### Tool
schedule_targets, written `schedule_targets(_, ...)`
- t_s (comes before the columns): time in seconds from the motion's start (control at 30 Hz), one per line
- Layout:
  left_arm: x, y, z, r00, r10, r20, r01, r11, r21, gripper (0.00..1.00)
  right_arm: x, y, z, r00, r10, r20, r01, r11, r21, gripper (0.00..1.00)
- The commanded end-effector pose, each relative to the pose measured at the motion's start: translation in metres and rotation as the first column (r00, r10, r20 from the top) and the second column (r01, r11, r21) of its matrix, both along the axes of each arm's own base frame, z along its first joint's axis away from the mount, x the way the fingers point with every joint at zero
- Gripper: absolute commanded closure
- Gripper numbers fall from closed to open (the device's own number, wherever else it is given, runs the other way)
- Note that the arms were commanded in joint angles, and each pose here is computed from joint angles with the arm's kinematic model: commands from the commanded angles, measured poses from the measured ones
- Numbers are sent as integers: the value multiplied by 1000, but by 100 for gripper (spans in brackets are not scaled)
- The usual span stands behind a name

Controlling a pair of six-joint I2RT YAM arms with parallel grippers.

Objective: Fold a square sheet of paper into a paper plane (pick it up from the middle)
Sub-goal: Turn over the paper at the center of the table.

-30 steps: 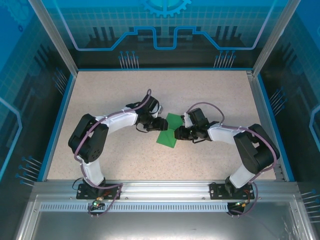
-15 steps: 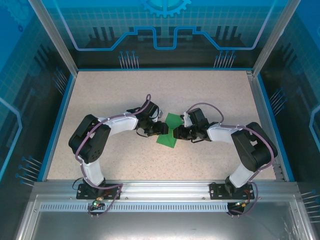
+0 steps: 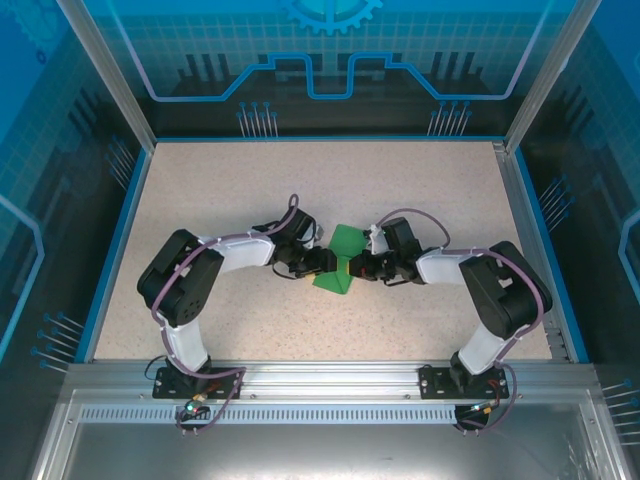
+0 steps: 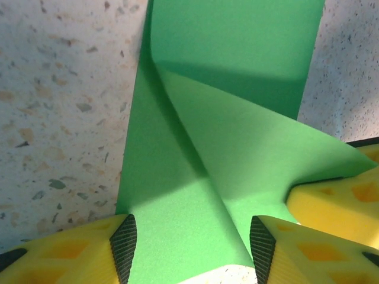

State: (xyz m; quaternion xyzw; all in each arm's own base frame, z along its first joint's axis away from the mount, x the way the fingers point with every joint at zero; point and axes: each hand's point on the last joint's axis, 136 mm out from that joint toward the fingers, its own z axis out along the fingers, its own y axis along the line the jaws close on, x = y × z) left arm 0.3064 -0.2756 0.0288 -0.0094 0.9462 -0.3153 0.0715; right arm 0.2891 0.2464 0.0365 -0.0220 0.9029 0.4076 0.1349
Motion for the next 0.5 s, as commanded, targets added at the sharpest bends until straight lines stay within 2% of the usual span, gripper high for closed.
schedule_targets(0.0,7,-11,24,998,53,31,-49,990,-129,42,5,4,24,999,-2,38,-3,994,112,100)
schedule_targets(0.2,11,-23,30,994,107,-1,-103,963,-251,42,5,4,38,999,-8,47,-1,983,183,100)
schedule_targets(0.47,24,-31,45,990,140,-10,-135,930,-343,46,3,0,43,999,-14,53,4,980,199,100)
